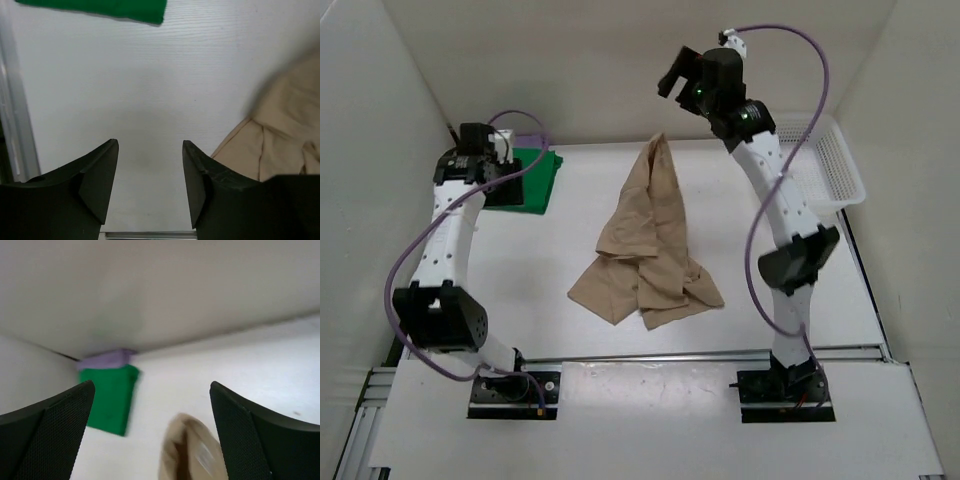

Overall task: Fold and stack the t-shirts
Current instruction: Flatten out the tshirt

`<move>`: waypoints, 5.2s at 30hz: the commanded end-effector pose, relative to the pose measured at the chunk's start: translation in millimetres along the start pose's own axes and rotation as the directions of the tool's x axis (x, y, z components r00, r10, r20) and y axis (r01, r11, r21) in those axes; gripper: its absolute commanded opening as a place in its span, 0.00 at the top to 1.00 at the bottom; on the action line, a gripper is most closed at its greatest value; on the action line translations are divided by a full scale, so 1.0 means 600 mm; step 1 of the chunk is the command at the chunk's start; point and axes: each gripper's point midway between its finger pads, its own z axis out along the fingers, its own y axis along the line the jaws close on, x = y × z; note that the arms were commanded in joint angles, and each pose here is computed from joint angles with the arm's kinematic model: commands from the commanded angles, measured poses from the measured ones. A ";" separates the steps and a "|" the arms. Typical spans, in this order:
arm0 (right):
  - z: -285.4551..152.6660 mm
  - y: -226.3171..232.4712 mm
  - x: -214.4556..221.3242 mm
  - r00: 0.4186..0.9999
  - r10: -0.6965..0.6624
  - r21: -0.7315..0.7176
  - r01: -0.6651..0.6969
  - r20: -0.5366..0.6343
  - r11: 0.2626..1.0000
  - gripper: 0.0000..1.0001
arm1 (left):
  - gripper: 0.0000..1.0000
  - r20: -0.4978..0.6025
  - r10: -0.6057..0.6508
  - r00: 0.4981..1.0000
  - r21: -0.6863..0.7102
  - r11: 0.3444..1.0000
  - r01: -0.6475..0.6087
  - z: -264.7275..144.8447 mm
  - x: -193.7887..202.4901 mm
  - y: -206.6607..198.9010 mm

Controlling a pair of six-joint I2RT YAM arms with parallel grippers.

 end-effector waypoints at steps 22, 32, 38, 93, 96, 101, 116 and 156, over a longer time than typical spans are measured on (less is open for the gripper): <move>-0.286 -0.136 0.628 0.402 -0.571 -0.398 0.437 -0.716 0.807 0.32 | 0.21 -0.385 0.390 0.836 0.252 0.916 -0.311 0.164 0.310 -0.203; -0.267 -0.159 0.709 0.323 -0.502 -0.354 0.419 -0.802 0.836 0.51 | 0.52 -0.448 0.383 0.808 0.274 0.919 -0.284 0.202 0.327 -0.211; -0.302 -0.145 0.740 0.270 -0.479 -0.403 0.292 -0.835 0.867 0.26 | 0.90 -0.465 0.342 0.817 0.276 0.932 -0.234 0.208 0.318 -0.201; -0.348 -0.276 0.461 0.751 0.054 0.136 0.048 -0.658 0.990 1.00 | 0.00 0.147 0.138 0.979 0.117 0.981 -0.156 0.099 -0.172 -0.160; -0.351 -0.281 0.470 0.741 0.032 0.117 0.063 -0.671 0.991 1.00 | 0.00 0.157 0.047 0.986 0.027 0.998 -0.052 0.069 -0.131 -0.048; -0.354 -0.288 0.466 0.745 0.005 0.091 0.074 -0.667 0.993 1.00 | 0.03 -0.054 -0.065 0.996 0.048 0.997 0.067 0.101 -0.024 0.024; -0.382 -0.331 0.522 0.703 0.032 0.133 0.089 -0.710 0.987 1.00 | 0.11 -0.093 0.264 0.960 0.149 0.957 -0.249 0.171 0.039 -0.207; -0.388 -0.364 0.508 0.712 0.077 0.175 0.066 -0.698 0.982 1.00 | 0.32 -0.186 0.389 0.902 0.038 0.920 -0.389 0.287 0.081 -0.262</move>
